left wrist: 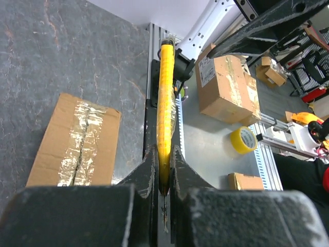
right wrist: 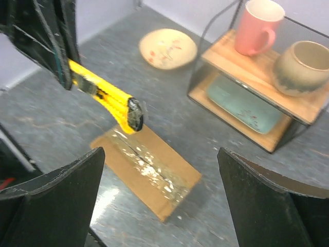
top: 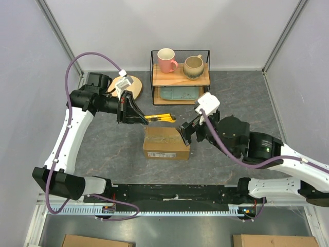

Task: Unpack the express box
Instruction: Pick up the knife from the center of the board.

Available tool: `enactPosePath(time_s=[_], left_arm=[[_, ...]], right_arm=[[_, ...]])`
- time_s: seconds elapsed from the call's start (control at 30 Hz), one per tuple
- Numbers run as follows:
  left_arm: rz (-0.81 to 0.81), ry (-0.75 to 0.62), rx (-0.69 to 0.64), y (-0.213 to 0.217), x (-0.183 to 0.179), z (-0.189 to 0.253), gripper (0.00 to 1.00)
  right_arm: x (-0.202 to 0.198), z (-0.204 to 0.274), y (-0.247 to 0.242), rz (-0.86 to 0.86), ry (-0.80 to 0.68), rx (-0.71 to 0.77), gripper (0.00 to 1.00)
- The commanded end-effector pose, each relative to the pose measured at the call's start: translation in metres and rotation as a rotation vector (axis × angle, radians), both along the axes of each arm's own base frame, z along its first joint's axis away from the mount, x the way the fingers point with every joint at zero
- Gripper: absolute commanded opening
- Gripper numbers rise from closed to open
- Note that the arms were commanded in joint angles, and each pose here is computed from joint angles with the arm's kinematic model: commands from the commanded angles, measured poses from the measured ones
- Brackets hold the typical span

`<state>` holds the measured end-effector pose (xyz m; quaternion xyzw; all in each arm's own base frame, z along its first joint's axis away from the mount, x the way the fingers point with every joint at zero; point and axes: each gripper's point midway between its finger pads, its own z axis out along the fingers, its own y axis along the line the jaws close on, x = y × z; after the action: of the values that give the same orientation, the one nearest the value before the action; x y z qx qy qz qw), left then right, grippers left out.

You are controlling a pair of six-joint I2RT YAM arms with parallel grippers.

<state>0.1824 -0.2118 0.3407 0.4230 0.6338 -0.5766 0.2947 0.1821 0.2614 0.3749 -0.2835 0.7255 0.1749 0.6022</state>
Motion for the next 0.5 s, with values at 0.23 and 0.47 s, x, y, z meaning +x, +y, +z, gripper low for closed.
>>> enactPosePath(time_s=[0.23, 0.47], left_arm=[[-0.079, -0.082, -0.255, 0.025, -0.028, 0.078, 0.02], [-0.084, -0.065, -0.254, 0.025, -0.026, 0.086, 0.02]], right_arm=[[-0.038, 0.023, 0.056, 0.323, 0.208, 0.387, 0.98], [-0.030, 0.037, 0.087, 0.404, 0.208, 0.563, 0.98]])
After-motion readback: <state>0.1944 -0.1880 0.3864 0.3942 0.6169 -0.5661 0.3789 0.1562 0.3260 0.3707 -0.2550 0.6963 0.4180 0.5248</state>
